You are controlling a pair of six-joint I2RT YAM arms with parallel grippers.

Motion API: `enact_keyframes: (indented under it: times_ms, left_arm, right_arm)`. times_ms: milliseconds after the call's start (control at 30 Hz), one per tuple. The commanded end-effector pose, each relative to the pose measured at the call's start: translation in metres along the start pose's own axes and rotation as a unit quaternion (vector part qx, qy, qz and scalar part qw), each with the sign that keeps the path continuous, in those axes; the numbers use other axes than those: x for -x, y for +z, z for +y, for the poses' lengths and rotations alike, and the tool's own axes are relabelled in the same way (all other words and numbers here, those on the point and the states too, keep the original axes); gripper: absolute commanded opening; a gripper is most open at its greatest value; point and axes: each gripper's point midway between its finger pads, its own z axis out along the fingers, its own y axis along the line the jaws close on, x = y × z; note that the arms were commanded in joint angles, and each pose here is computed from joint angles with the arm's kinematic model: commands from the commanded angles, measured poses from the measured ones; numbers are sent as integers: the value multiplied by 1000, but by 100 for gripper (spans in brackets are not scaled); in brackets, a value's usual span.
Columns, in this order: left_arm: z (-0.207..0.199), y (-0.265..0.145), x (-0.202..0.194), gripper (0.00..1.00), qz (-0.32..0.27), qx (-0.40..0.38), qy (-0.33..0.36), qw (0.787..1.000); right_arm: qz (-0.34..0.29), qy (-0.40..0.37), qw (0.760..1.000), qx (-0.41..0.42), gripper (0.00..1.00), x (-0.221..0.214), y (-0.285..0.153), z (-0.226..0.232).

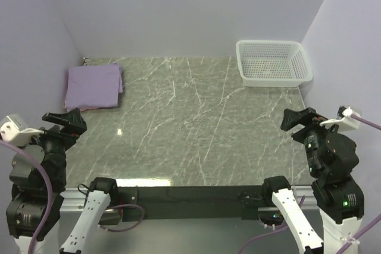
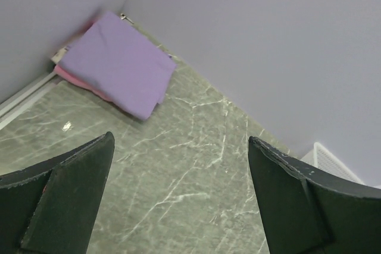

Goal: Fold and stack the t-shirts
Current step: Reset both grippers

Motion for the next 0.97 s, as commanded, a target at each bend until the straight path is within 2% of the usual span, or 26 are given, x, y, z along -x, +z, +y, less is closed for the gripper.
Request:
enact_keyframes:
  times_ms: [0, 333, 933]
  left_arm:
    - [15, -16, 15, 99, -27, 17, 15, 999]
    - [22, -23, 11, 100, -47, -6, 9, 999]
    - [22, -5, -19, 99, -7, -3, 17, 1000]
  right_arm:
    - [-25, -17, 1000, 7, 86, 5, -9, -5]
    - [-41, -26, 999, 7, 87, 3, -12, -11]
    - [-41, -32, 998, 18, 88, -2, -9, -9]
